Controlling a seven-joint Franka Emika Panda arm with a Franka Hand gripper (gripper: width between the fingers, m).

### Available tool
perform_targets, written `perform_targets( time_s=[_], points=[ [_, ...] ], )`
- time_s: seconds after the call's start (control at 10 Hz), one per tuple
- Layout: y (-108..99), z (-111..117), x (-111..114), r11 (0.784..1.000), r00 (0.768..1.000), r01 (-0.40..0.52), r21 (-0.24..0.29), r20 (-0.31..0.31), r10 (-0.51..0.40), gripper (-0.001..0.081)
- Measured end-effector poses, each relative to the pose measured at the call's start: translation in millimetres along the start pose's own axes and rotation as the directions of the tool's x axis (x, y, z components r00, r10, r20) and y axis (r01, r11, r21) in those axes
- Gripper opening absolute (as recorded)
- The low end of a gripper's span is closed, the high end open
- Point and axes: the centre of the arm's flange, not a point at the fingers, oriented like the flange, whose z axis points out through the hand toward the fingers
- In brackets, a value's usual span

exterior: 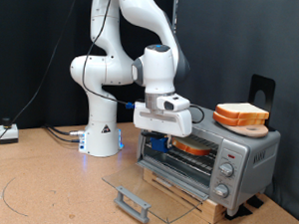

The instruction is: Make a piece of toast with the oven

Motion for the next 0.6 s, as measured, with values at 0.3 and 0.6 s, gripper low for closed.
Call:
perform_targets(
  time_s=[0.3, 0.6],
  points=[
    [20.9, -17.5, -35.0, 0.999, 1.000, -0.011, 0.039, -0.026, 0.012, 0.0391],
    [38.5, -36.4, -71.5, 0.997, 0.998, -0.051, 0.058, -0.033, 0.053, 0.0391]
  ],
)
